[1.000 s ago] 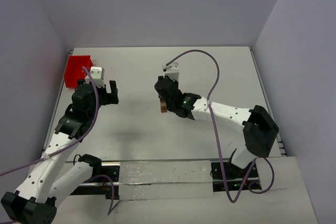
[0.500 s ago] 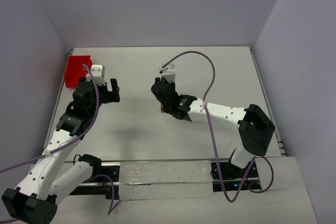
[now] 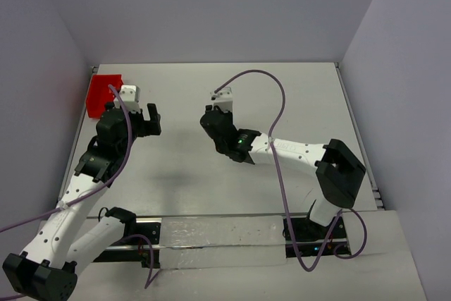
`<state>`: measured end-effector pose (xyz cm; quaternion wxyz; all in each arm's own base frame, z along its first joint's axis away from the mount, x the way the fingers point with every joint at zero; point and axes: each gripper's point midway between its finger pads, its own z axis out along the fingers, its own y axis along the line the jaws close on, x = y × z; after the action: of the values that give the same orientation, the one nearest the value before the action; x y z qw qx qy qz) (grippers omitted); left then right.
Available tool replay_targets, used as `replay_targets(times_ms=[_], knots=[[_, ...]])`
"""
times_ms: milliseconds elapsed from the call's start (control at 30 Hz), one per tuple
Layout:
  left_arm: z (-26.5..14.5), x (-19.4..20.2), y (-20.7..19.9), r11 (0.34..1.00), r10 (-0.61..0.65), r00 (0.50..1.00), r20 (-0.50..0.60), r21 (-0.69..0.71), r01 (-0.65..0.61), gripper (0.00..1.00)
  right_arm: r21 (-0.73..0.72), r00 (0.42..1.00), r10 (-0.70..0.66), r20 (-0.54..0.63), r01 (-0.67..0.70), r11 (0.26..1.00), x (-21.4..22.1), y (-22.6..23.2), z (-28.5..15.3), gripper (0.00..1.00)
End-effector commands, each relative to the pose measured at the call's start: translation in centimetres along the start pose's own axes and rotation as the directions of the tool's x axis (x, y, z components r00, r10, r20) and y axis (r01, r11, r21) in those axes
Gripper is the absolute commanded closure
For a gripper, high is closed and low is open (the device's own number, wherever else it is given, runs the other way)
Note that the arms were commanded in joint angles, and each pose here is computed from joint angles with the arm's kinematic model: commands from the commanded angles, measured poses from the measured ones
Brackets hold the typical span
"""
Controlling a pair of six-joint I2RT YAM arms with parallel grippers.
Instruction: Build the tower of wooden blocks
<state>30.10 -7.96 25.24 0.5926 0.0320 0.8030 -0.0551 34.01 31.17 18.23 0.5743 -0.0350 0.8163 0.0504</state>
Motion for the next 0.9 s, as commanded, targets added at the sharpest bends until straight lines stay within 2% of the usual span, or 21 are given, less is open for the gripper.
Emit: replay_targets(times_ms=[0,867], knots=[[-0.34,-3.30,-0.58,0.999,-0.038,0.995,0.090,0.032,0.035,0.01,0.023,0.998,0.050,0.049,-0.052,0.998,-1.61,0.45,0.32,1.00],[0.64,-3.03,-1.12,0.998,-0.031,0.997,0.068,0.050,0.027,0.01,-0.011,0.997,0.043,0.056,-0.042,0.999,-0.92,-0.06,0.39,1.00]])
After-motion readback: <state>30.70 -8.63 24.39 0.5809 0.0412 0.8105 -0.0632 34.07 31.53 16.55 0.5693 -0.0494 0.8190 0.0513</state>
